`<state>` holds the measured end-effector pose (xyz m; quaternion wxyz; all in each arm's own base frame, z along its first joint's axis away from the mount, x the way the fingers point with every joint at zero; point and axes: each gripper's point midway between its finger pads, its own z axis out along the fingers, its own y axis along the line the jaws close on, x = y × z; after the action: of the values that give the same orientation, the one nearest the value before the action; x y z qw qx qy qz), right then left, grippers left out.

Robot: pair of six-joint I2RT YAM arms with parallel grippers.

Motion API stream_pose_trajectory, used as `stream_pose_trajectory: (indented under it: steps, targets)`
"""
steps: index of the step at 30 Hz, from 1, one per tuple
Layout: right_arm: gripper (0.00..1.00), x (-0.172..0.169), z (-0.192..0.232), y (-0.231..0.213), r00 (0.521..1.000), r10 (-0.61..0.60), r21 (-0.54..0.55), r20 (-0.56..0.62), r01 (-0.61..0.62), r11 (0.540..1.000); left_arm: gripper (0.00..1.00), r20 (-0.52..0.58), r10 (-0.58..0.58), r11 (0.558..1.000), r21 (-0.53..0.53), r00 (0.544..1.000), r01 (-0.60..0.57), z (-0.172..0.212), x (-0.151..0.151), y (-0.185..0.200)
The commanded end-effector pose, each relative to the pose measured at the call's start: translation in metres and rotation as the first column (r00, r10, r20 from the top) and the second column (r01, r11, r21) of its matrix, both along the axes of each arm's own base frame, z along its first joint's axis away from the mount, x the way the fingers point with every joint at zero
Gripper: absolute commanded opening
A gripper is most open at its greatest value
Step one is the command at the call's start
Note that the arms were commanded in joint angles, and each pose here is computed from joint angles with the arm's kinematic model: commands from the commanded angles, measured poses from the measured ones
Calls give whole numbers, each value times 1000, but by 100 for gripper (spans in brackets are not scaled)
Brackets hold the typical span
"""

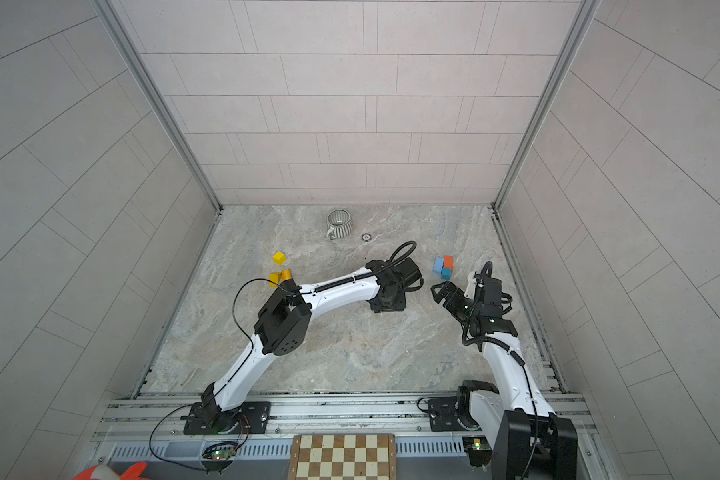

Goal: Build the wood block tower
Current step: 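Lower the pine cube beside the R cube and open the left gripper, then raise the left gripper away while the right gripper moves toward the cubes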

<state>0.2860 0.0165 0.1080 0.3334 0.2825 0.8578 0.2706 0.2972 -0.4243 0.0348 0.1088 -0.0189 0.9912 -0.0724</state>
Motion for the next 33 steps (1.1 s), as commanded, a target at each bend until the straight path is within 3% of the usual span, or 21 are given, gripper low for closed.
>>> stream_pose_trajectory:
  steps: [1,7,11,16,22,28,33]
  targets:
    - [98,-2,-1,0,1000,4,-6,10,-4,1000,50,3,-3,1000,28,1000,2,-2,1,3]
    - [96,-4,-3,0,1000,7,-14,-1,-7,1000,55,37,-13,1000,8,999,13,23,2,4]
    - [89,-5,-4,0,1000,8,-10,-8,-8,1000,59,84,-21,1000,-1,996,21,51,3,12]
    - [66,-8,-4,2,1000,16,-4,-6,-16,1000,62,135,-25,1000,-14,991,27,82,0,28]
    - [20,-14,-10,9,998,56,-3,-19,-56,998,63,154,-12,999,-45,988,19,96,-7,57]
    - [6,-17,-21,26,987,147,1,-63,-147,989,63,166,12,998,-56,986,-3,94,-13,99]
    - [4,-17,-34,47,969,224,-26,-107,-228,973,63,166,48,996,-81,985,-35,80,-15,131]
